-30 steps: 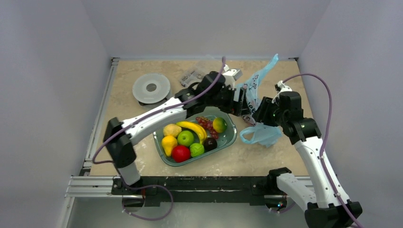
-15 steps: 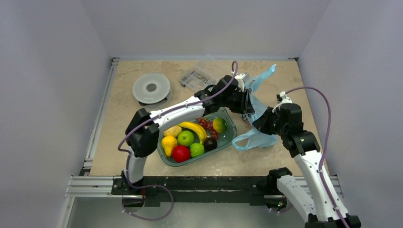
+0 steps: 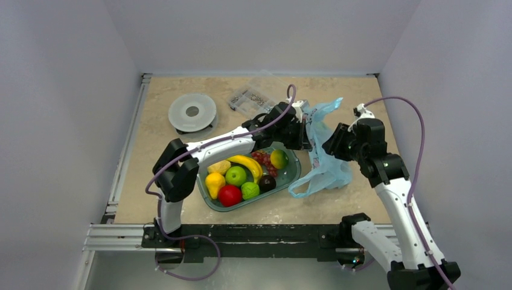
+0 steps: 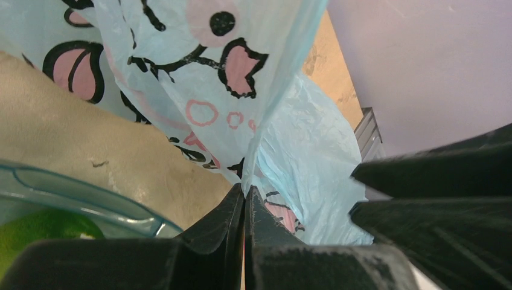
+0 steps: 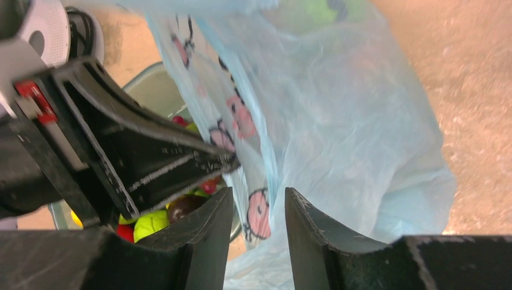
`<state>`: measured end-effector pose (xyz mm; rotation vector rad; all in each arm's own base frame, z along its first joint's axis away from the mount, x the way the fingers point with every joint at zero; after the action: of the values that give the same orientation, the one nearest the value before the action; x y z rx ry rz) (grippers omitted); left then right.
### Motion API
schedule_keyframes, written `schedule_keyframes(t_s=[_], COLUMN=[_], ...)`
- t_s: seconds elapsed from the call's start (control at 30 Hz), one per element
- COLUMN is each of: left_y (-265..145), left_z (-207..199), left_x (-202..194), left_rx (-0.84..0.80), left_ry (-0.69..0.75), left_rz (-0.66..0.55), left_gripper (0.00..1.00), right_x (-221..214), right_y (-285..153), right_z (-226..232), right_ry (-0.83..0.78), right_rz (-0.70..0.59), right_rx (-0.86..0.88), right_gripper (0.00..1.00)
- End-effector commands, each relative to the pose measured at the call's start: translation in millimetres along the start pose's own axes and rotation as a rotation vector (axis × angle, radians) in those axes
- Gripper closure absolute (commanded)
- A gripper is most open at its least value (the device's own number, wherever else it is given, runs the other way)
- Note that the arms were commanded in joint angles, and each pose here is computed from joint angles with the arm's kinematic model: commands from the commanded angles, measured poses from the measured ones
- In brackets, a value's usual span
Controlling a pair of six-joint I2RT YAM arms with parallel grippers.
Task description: Take the fake fruits out of the plastic bag
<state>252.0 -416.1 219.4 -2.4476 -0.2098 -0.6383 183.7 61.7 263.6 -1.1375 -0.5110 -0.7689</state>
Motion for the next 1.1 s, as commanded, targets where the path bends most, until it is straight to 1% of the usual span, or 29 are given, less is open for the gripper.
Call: schedule_keyframes(t_s=[0.0, 0.07, 0.1, 0.2, 0.3, 0.4, 0.5, 0.6, 0.63, 0.73, 0.8, 0.87, 0.9, 1.0, 1.07], left_y=[-30, -31, -31, -33, -35, -35, -36, -39, -40, -45, -48, -51, -53, -59, -62], left_z=[-23, -21, -20, -20, -20, -21, -22, -22, -22, -22, -19, -15, -12, -5, 1], left_x=[13, 11, 10, 8, 8, 9, 9, 8, 9, 8, 5, 2, 0, -6, -11], left_rx=[-0.095, -0.097, -0.095, -0.099, -0.102, -0.109, -0.111, -0.108, -0.108, -0.102, -0.087, -0.074, -0.067, -0.045, -0.023], left_ry=[0.045, 0.040, 0.038, 0.033, 0.029, 0.028, 0.029, 0.033, 0.036, 0.045, 0.047, 0.043, 0.041, 0.031, 0.021], left_rz=[-0.071, -0.074, -0.073, -0.068, -0.078, -0.078, -0.077, -0.080, -0.083, -0.088, -0.088, -0.089, -0.089, -0.098, -0.105], left_gripper=[1.00, 1.00, 1.00, 1.00, 1.00, 1.00, 1.00, 1.00, 1.00, 1.00, 1.00, 1.00, 1.00, 1.00, 1.00], right_x=[35, 40, 40, 36, 30, 22, 16, 8, 6, 1, 7, 18, 27, 63, 89], right_y=[3, 13, 20, 36, 42, 56, 65, 76, 81, 87, 85, 82, 79, 65, 57], right_z=[8, 11, 11, 11, 17, 18, 19, 18, 14, 6, 5, 7, 7, -1, -11], right_ry=[-0.076, -0.096, -0.108, -0.137, -0.168, -0.204, -0.237, -0.280, -0.285, -0.255, -0.241, -0.234, -0.237, -0.218, -0.186], right_rz=[-0.081, -0.076, -0.052, 0.010, 0.023, 0.057, 0.064, 0.065, 0.065, 0.060, 0.019, -0.038, -0.072, -0.131, -0.171], right_rx=[-0.010, 0.007, 0.010, -0.011, -0.014, -0.066, -0.128, -0.250, -0.310, -0.412, -0.437, -0.446, -0.467, -0.518, -0.505], right_gripper=[0.61, 0.56, 0.54, 0.52, 0.47, 0.46, 0.46, 0.47, 0.51, 0.75, 0.79, 0.89, 0.99, 1.00, 1.00])
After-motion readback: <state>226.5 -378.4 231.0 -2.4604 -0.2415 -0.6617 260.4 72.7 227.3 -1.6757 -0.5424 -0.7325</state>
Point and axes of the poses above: each gripper's point midway between its finger pads, its own y axis out along the fingers, its own z axis along the line the jaws close on, x = y × z, the point moved 8 cm from there along -y, back along the fingers, and after that the axes turned 5 degrees about -y, right-handed, at the moved point
